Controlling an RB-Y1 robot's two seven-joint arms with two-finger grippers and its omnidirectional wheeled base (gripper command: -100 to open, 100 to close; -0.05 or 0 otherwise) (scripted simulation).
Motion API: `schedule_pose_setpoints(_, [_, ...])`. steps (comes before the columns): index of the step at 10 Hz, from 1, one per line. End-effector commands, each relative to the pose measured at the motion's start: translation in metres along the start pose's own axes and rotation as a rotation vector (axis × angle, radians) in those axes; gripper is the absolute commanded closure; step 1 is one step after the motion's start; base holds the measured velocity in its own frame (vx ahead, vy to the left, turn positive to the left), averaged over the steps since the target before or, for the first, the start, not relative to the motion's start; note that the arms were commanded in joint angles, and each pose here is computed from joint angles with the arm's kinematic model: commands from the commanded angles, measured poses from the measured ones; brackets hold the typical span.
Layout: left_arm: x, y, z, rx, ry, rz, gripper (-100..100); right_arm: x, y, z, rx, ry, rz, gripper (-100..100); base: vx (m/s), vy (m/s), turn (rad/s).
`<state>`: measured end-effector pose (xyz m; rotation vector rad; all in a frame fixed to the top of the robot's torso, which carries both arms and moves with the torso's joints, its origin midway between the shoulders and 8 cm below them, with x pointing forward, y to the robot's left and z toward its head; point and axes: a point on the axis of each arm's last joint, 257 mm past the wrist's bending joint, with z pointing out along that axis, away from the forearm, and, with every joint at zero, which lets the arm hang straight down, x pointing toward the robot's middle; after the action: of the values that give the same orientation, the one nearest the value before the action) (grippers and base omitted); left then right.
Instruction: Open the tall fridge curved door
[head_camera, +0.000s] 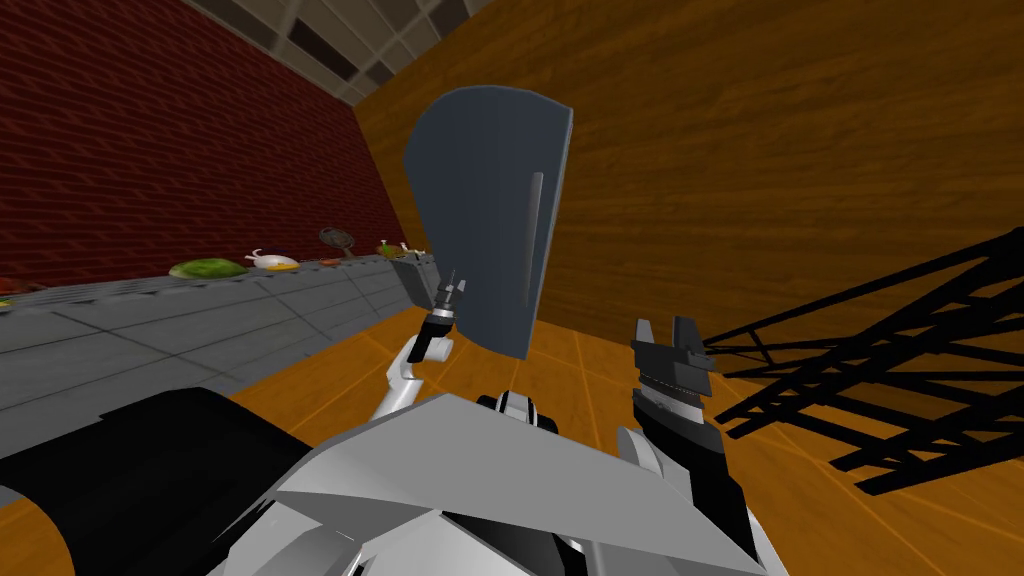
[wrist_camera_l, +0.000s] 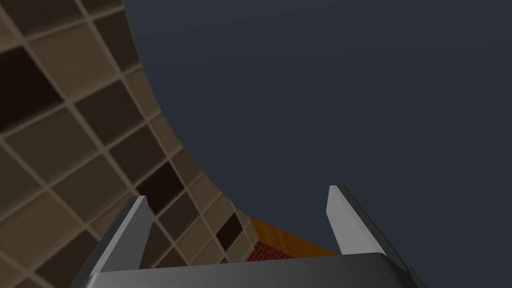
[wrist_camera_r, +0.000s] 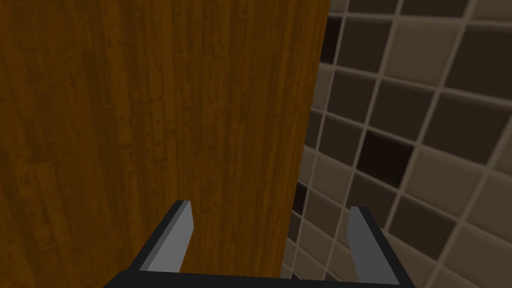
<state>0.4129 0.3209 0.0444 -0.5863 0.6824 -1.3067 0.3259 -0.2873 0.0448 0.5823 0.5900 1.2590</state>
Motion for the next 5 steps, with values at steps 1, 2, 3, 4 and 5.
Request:
schedule_pose_setpoints(1, [-0.014,0.014,0.013,-0.025,-0.023,0.009,-100,0.000,0.000,0.000,0.000,0.000,0.000,0,0.034,-0.137,0.046])
schedule_pose_setpoints(2, [-0.027,0.027,0.022,-0.052,-0.046,0.017,-100,0.000,0.000,0.000,0.000,0.000,0.000,0,0.054,-0.145,0.081])
schedule_pose_setpoints(3, [-0.027,0.025,0.024,-0.047,-0.046,0.016,-100,0.000,0.000,0.000,0.000,0.000,0.000,0,0.050,-0.122,0.043])
schedule_pose_setpoints(4, [-0.041,0.039,0.031,-0.078,-0.072,0.021,-100,0.000,0.000,0.000,0.000,0.000,0.000,0,0.031,-0.166,0.068])
schedule_pose_setpoints(5, [-0.040,0.036,0.034,-0.069,-0.071,0.019,-100,0.000,0.000,0.000,0.000,0.000,0.000,0,0.040,-0.145,0.054])
